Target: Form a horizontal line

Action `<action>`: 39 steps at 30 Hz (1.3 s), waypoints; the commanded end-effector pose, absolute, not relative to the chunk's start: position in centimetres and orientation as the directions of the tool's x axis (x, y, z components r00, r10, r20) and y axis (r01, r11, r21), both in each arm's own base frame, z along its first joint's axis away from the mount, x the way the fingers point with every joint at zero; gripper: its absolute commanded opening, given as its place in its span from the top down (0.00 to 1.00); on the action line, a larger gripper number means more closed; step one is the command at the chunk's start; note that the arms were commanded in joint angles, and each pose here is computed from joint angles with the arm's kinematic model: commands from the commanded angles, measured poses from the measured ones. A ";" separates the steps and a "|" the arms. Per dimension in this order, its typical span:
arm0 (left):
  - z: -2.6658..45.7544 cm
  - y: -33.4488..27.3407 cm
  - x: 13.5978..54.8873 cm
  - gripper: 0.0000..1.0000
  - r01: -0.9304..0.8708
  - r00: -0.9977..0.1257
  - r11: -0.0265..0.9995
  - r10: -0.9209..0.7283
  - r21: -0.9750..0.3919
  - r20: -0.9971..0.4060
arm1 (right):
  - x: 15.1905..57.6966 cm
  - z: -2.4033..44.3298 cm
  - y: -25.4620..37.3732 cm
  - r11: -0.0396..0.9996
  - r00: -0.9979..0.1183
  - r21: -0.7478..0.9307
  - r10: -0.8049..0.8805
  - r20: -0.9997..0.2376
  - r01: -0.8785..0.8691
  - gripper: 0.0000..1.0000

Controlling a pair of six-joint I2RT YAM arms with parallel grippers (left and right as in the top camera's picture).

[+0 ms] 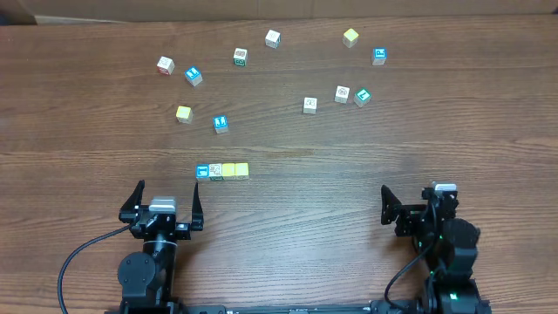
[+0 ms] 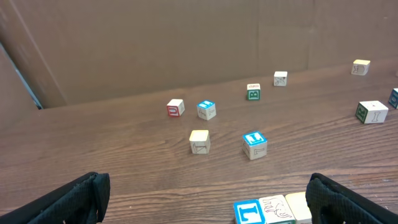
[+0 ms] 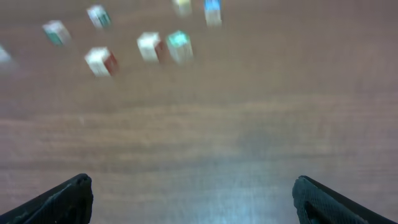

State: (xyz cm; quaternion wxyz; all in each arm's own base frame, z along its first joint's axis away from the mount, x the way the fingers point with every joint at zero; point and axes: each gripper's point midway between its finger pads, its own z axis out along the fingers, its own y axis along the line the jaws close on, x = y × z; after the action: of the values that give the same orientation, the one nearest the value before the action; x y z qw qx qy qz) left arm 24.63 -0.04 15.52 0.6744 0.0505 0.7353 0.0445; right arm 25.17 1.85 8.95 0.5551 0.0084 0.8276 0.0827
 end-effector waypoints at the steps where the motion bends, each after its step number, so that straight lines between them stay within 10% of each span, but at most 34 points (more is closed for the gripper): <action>1: 15.6 0.0 24.6 0.00 0.012 -0.077 0.988 0.153 0.152 -0.985 | 25.2 11.4 2.6 0.984 -0.277 0.134 0.096 -0.956 -0.121 0.00; 9: 15.5 0.0 24.6 0.00 0.012 -0.078 0.988 0.153 0.153 -0.985 | 24.4 17.1 3.4 0.979 -0.034 0.098 0.093 -0.995 -0.179 0.00; 39: 15.5 0.0 24.6 0.01 0.012 -0.078 0.988 0.153 0.153 -0.985 | 24.3 17.2 3.8 0.975 -0.033 0.101 0.096 -0.995 -0.197 0.00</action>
State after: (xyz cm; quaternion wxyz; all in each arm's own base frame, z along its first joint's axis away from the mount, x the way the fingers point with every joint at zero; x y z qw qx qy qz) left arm 24.63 -0.03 15.52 0.6744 0.0502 0.7353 0.0445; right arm 24.25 4.03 17.37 0.6923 -0.0417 0.7123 0.1081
